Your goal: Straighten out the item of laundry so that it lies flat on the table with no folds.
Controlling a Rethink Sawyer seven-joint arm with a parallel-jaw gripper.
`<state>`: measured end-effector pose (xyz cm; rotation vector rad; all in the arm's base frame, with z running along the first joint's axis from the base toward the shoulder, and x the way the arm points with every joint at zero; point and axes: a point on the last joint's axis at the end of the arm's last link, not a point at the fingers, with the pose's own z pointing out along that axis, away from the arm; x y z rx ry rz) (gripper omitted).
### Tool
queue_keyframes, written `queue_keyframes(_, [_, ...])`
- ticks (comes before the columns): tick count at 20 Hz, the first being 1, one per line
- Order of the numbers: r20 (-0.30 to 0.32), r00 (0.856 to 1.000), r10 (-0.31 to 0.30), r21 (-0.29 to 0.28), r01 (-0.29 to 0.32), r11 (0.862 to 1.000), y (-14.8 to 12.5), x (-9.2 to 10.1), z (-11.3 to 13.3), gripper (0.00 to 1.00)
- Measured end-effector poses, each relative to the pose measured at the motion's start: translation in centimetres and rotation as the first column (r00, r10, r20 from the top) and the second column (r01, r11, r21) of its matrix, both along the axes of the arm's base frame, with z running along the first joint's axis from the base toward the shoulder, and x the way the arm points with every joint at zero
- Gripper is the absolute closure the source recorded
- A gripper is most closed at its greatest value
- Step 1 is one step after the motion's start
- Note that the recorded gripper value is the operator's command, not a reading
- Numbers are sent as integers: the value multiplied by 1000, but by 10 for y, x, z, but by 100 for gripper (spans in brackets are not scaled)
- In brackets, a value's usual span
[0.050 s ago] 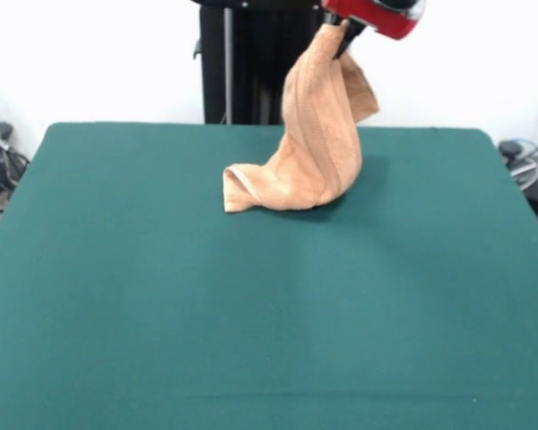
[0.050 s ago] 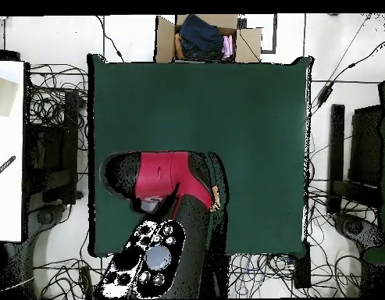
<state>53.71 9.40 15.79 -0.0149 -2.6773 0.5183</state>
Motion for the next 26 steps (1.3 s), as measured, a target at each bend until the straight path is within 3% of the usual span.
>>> queue_keyframes(8, [61,998,26,-17,-25,1000,12,-11,-1,100])
queue_keyframes(26, [66,998,-7,-52,10,999,16,-23,-1,100])
